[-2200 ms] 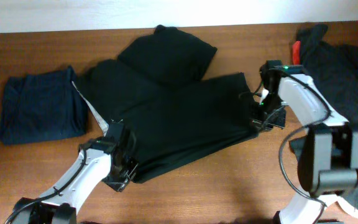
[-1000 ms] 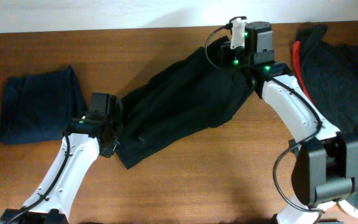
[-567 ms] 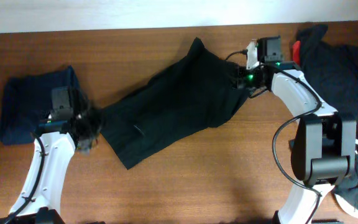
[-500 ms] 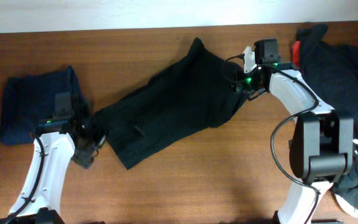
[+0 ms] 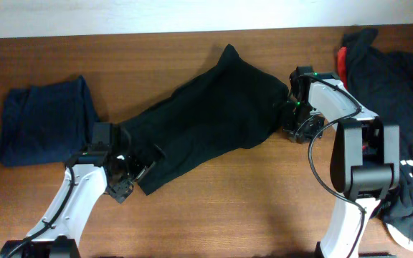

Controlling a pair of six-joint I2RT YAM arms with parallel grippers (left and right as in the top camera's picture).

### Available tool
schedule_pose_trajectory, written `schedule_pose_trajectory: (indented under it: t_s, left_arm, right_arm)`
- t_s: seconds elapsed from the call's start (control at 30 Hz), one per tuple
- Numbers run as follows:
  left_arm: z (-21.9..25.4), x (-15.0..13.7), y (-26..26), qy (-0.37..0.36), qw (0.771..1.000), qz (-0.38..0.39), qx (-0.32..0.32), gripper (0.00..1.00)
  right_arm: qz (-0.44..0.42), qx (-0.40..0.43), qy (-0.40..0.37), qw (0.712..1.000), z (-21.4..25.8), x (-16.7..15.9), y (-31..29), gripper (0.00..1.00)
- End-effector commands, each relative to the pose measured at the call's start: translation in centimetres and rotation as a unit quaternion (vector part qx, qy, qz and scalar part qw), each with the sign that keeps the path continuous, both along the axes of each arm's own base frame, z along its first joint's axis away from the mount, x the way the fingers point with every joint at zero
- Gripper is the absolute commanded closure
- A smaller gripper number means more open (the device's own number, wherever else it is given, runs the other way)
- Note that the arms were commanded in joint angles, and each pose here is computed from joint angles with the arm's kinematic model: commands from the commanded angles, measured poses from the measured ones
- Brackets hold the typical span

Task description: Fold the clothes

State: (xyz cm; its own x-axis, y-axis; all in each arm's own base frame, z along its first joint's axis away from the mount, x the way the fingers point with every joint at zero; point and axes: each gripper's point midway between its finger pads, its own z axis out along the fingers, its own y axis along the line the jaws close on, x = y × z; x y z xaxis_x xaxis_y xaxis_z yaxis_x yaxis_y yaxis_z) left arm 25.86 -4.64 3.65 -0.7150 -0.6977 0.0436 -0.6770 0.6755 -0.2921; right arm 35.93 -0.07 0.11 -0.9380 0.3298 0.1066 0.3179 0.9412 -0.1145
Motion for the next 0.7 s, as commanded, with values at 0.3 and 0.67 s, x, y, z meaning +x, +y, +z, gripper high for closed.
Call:
schedule_pose_trajectory:
  t_s: [0.3, 0.67]
  left_arm:
    - [-0.3, -0.4, 0.7, 0.008, 1.0, 0.002, 0.009, 0.01]
    - [-0.3, -0.3, 0.8, 0.005, 1.0, 0.002, 0.013, 0.01]
  right_arm:
    - [-0.008, 0.138, -0.137, 0.981, 0.8, 8.0, 4.6, 0.38]
    - [-0.135, -0.032, 0.04, 0.989, 1.2, -1.3, -3.0, 0.96]
